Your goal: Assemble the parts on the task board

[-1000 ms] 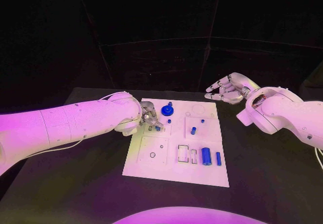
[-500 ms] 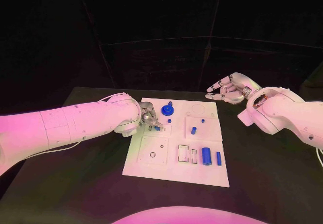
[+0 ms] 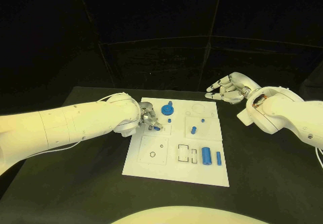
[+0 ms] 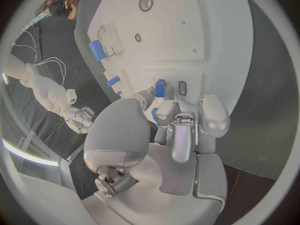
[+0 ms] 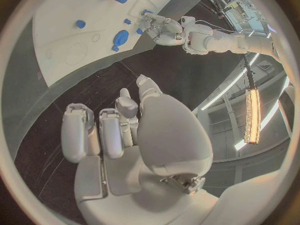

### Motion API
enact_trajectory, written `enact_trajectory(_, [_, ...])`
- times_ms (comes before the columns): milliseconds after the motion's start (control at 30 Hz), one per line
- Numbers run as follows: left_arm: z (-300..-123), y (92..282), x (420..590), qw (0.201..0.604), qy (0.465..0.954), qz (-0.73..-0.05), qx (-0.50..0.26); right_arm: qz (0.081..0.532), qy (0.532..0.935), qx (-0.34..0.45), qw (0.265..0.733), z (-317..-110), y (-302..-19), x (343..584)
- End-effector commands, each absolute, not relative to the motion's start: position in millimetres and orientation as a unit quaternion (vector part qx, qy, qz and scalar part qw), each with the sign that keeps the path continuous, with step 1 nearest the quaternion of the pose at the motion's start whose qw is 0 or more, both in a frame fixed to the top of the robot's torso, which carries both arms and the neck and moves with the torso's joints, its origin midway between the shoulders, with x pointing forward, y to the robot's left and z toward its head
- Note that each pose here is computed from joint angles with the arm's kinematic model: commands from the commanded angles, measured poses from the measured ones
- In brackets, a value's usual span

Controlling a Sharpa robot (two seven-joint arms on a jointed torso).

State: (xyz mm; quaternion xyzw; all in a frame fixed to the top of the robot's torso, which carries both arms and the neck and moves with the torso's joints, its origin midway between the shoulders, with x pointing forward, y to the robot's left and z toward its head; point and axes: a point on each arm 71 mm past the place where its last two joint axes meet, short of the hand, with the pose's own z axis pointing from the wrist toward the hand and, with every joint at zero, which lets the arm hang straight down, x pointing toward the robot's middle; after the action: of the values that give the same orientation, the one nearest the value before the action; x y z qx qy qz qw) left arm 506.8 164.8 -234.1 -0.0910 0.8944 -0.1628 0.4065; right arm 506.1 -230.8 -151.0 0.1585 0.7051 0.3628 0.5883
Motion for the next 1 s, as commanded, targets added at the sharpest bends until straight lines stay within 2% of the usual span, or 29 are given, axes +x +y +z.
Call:
enact_trajectory(33, [-235.5, 163.8, 506.1, 0.397, 0.901, -0.158, -0.080, 0.366, 0.704, 0.154, 0.589, -149.4, -229.1, 506.2])
enact_trajectory(533, [-236.6, 159.0, 507.7, 0.395, 0.902, -0.157, -0.076, 0.368, 0.704, 0.152, 0.588, -149.3, -227.8, 506.0])
enact_trajectory(1000, [-239.5, 156.1, 508.1, 0.375, 0.913, -0.151, -0.060, 0.368, 0.705, 0.152, 0.587, -149.5, -227.1, 505.8])
